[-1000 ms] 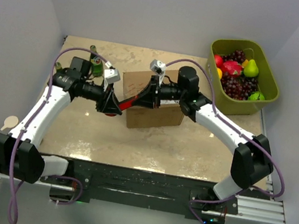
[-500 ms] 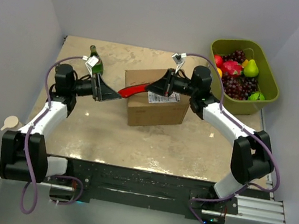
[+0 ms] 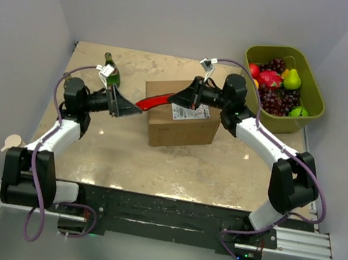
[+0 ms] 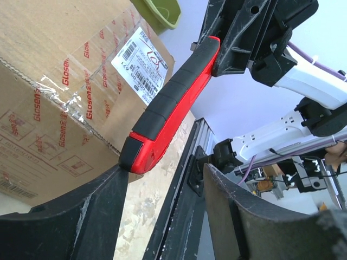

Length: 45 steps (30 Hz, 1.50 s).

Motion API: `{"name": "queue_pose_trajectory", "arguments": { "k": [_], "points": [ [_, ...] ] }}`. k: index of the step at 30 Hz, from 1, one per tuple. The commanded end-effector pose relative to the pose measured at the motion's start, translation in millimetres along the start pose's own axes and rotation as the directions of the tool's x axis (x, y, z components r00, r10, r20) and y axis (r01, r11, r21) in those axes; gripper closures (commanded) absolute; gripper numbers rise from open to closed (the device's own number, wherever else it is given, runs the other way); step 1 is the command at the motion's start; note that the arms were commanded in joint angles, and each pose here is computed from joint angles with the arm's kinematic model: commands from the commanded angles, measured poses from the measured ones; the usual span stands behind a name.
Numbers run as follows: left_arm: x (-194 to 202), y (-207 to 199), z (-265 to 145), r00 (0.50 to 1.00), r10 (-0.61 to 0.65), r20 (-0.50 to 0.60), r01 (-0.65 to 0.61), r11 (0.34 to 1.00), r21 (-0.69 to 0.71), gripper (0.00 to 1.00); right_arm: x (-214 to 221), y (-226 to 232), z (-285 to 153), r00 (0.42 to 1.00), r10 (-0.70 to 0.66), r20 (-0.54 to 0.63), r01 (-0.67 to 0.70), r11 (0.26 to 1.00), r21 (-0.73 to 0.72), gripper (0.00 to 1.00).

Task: Unpack the express box
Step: Cut the express box at the center of the board.

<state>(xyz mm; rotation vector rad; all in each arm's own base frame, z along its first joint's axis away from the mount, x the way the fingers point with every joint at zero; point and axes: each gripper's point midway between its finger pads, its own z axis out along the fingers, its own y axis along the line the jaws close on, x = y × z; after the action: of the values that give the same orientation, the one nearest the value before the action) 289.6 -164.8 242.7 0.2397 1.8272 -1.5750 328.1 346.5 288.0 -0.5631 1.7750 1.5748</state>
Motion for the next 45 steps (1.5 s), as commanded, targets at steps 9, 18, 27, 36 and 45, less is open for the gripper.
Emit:
{"name": "queue_pose_trajectory", "arguments": {
  "k": [9, 18, 27, 36, 45],
  "points": [
    [-11.2, -25.1, 4.7, 0.996, 0.088, -0.011, -0.087, 0.991, 0.098, 0.53, -11.2, 22.1, 4.7, 0.998, -0.061, 0.006, 0.061, 0.995, -0.082, 1.00],
    [-16.1, -28.7, 9.8, 0.995, 0.100, -0.022, -0.096, 0.988, 0.118, 0.61, 4.6, 26.6, 20.7, 0.998, -0.061, -0.030, 0.057, 0.992, -0.109, 1.00],
    [-15.5, -48.2, 20.9, 0.987, 0.148, -0.064, -0.134, 0.972, 0.191, 0.64, 12.7, 11.7, 29.2, 0.999, -0.019, -0.029, 0.017, 0.997, -0.070, 1.00],
    [-2.9, -57.1, 25.5, 0.978, 0.172, -0.118, -0.139, 0.960, 0.242, 0.89, 19.0, -1.7, 31.5, 0.999, 0.003, -0.032, -0.004, 0.999, -0.040, 1.00],
    [-25.3, -70.1, 21.7, 0.962, 0.241, -0.126, -0.200, 0.942, 0.270, 1.00, 65.7, -26.9, 7.9, 0.990, -0.045, -0.131, 0.047, 0.999, 0.013, 0.98]
  ]
}}
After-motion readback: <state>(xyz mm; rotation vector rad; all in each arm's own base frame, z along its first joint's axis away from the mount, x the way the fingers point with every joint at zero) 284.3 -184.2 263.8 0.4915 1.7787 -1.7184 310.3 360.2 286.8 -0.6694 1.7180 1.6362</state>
